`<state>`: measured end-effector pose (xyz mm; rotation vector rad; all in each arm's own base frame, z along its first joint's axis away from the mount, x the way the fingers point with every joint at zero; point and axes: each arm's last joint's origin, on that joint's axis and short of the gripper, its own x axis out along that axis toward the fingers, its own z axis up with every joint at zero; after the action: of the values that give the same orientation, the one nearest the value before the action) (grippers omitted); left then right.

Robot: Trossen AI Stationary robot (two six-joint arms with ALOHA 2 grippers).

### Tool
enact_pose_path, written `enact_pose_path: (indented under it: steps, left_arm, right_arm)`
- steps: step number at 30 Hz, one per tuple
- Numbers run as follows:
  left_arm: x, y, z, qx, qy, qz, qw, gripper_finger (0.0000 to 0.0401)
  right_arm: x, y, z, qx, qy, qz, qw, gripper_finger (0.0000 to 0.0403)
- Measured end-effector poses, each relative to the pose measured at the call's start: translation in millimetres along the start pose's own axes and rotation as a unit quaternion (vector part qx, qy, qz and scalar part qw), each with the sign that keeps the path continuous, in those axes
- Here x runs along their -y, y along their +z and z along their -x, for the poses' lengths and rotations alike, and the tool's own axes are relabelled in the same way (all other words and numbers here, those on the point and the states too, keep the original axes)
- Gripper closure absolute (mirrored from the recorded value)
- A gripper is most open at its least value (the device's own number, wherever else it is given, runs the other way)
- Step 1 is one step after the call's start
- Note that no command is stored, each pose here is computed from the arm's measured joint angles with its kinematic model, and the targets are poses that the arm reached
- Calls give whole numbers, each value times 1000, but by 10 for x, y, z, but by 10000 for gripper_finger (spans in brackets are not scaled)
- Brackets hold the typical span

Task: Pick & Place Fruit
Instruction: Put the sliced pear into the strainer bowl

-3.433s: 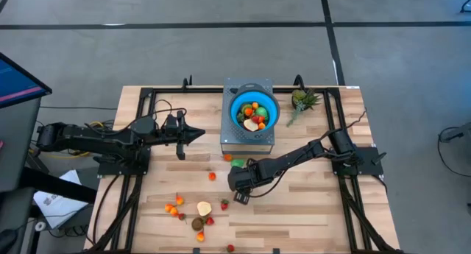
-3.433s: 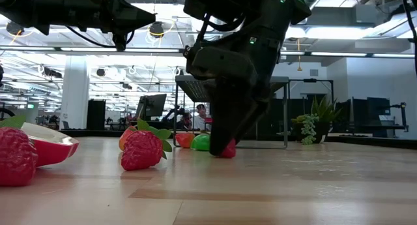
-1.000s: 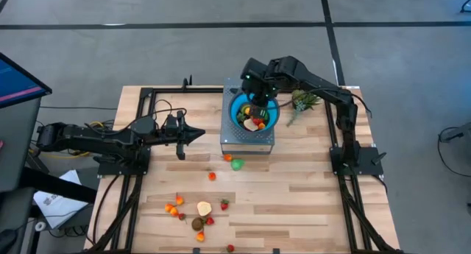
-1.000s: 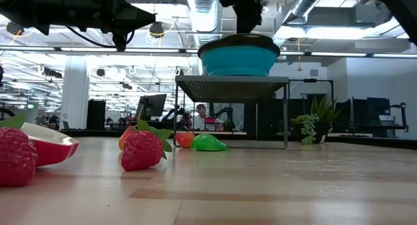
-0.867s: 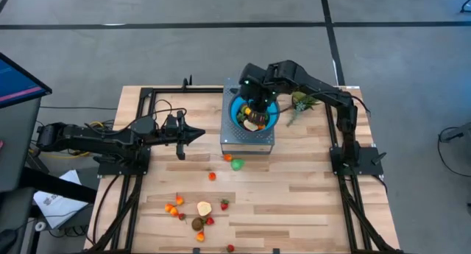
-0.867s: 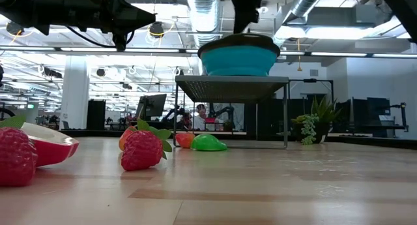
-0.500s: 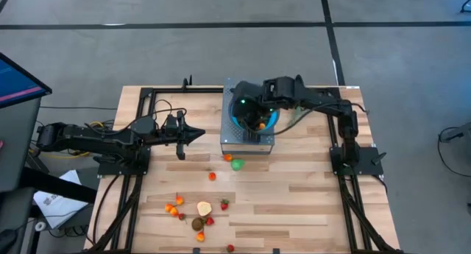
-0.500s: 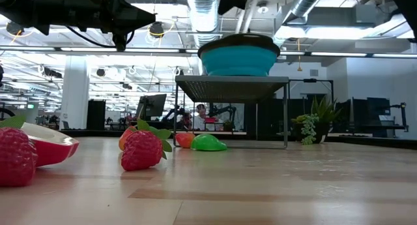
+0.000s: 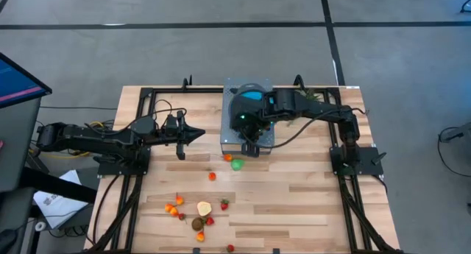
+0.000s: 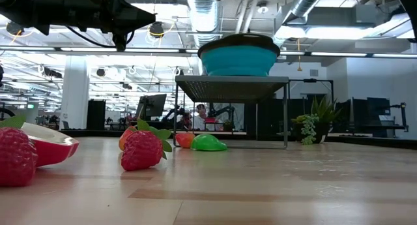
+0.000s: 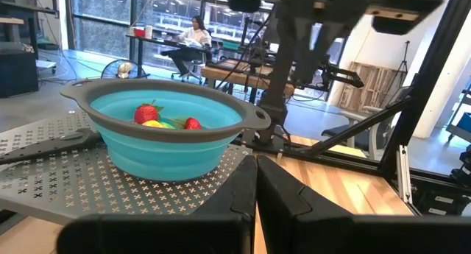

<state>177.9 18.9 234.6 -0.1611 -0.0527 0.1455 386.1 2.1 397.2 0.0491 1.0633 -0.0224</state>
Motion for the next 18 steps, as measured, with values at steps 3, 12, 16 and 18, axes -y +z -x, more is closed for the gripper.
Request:
enact_pose_path:
  steps: [3,12,16,18]
  left_arm:
    - [0,0,0,0,0,0,1000,399]
    - [0,0,0,0,0,0,1000,399]
    - [0,0,0,0,0,0,1000,399]
    - [0,0,0,0,0,0,1000,399]
  right_arm:
    - [-111,20,1,14,6,3,1000,401]
    - [-423,117,-22,84,-6,4,996,402]
    - [-505,164,-200,113,-10,-9,994,402]
    - [-545,194,-282,136,-3,-12,991,402]
